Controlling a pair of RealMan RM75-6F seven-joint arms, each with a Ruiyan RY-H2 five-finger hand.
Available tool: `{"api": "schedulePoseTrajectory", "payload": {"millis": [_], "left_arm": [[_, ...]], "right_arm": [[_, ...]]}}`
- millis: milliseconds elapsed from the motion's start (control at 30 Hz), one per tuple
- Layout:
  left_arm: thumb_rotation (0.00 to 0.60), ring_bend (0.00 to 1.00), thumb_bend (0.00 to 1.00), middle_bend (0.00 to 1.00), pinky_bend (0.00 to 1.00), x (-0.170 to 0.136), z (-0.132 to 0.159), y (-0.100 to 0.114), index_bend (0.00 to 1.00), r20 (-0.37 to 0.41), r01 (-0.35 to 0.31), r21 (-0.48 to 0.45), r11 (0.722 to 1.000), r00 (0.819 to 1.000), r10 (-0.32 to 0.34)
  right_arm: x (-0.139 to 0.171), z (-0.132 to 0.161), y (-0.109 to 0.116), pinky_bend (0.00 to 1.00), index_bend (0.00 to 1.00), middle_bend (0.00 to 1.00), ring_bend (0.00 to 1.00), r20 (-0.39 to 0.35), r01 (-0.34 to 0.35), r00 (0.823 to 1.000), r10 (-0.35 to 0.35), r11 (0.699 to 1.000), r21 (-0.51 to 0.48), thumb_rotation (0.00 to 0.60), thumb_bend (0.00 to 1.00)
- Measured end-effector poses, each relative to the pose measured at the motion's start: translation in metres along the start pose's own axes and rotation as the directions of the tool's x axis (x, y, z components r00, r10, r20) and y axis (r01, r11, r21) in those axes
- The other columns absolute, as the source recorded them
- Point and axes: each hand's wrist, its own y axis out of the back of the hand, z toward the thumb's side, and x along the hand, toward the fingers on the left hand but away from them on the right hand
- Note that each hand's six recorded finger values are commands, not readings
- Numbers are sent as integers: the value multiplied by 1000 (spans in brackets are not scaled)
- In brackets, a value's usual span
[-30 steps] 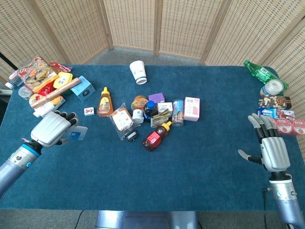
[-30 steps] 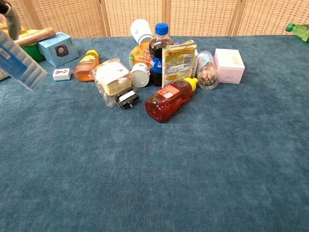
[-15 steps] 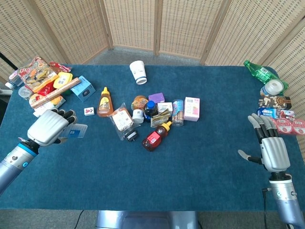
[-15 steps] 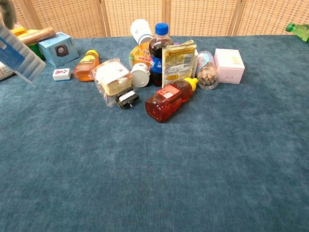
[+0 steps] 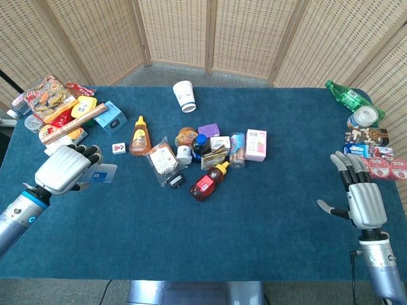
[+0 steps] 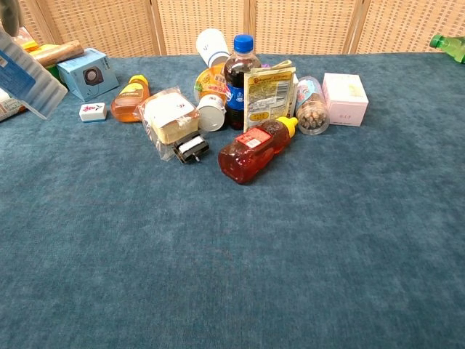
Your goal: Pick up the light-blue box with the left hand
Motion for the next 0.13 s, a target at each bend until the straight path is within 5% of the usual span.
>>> {"api": "schedulePoseTrajectory", "payload": {"millis": [133], "left_arm": [[600, 484, 203, 357, 577, 0, -2, 1, 605, -5, -3, -1, 1000, 1000, 3]], "right_arm": [[0, -1, 0, 0, 0, 0, 0, 3, 0, 1000, 0, 1000, -1, 600, 0]]}}
